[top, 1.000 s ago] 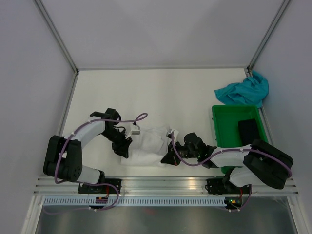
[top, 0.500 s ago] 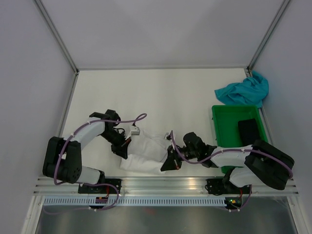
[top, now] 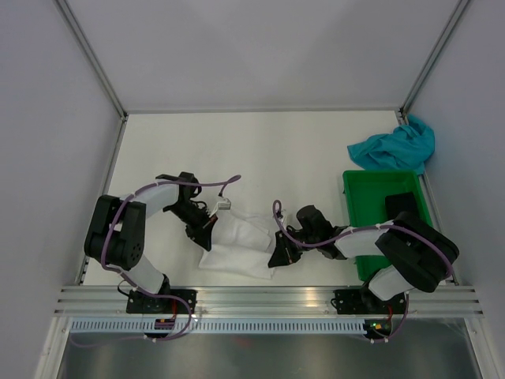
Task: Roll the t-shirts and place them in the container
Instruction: Roll the tshirt
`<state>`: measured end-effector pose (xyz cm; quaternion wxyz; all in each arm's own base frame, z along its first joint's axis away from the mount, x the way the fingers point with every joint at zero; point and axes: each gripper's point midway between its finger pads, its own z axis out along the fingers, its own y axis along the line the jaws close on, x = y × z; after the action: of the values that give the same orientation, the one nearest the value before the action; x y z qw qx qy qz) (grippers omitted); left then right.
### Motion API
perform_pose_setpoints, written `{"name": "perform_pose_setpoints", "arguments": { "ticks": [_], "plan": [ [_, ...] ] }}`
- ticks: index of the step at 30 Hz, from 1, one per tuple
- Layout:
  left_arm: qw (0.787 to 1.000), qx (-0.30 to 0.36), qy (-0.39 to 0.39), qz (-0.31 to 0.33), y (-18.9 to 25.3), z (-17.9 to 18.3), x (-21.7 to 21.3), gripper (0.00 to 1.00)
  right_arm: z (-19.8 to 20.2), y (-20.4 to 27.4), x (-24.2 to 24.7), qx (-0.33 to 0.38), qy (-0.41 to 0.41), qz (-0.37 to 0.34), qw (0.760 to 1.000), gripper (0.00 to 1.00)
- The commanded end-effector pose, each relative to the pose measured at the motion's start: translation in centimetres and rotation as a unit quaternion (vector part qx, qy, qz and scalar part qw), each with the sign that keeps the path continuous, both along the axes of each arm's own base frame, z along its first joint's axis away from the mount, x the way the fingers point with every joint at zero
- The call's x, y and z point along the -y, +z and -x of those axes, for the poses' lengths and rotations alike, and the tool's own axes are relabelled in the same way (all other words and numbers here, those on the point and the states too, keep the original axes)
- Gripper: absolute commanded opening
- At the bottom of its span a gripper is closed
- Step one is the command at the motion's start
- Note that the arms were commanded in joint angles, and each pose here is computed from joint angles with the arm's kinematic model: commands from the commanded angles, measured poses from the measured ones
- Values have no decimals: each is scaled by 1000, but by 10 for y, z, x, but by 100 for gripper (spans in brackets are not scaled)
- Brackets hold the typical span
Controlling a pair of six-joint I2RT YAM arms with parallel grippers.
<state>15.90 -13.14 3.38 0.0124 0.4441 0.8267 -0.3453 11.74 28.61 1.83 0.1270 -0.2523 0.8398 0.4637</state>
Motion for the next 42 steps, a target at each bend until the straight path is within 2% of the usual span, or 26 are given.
{"name": "perform_pose_setpoints", "arguments": {
  "ticks": [1, 4, 5, 8, 13, 14, 17, 22, 27, 30, 32, 33, 37, 42],
  "plan": [
    [1000, 14, 15, 14, 5, -15, 8, 4, -8, -20, 13, 10, -28, 54, 998, 26],
    [1000, 5, 18, 11, 3, -12, 8, 8, -15, -14, 13, 30, -37, 58, 997, 26],
    [1000, 6, 17, 10, 2, -12, 7, 22, -19, -11, 12, 38, -37, 56, 997, 24],
    [999, 27, 14, 32, 20, -21, 14, 39, -23, -2, 10, 65, -23, 56, 996, 13],
    [992, 96, 56, 56, 59, -62, 28, 48, -27, 0, 12, 90, 11, 73, 993, 10],
    [988, 130, 66, 51, 61, -81, 29, 50, -29, 3, 10, 95, 15, 70, 993, 10],
    [980, 165, 111, 2, 46, -115, 21, 50, -33, 4, 7, 106, 24, 69, 992, 10],
    [973, 178, 133, -65, 12, -139, 4, 55, -36, 0, 4, 103, 34, 79, 991, 10],
    [971, 190, 134, -64, 1, -149, 7, 61, -37, -3, 3, 101, 38, 82, 991, 10],
    [973, 177, 131, -66, -10, -147, 8, 59, -36, -3, 2, 95, 41, 82, 991, 9],
    [977, 163, 124, -61, -16, -139, 9, 47, -35, 0, 1, 92, 43, 77, 992, 9],
    [979, 157, 119, -56, -18, -134, 10, 32, -33, 3, 0, 83, 38, 73, 993, 9],
    [981, 149, 103, -63, -27, -115, 4, 3, -27, 11, 0, 59, 26, 64, 996, 7],
    [976, 154, 115, -99, -35, -116, -13, 2, -13, 18, 3, 28, 29, 51, 998, 5]
  ]
}}
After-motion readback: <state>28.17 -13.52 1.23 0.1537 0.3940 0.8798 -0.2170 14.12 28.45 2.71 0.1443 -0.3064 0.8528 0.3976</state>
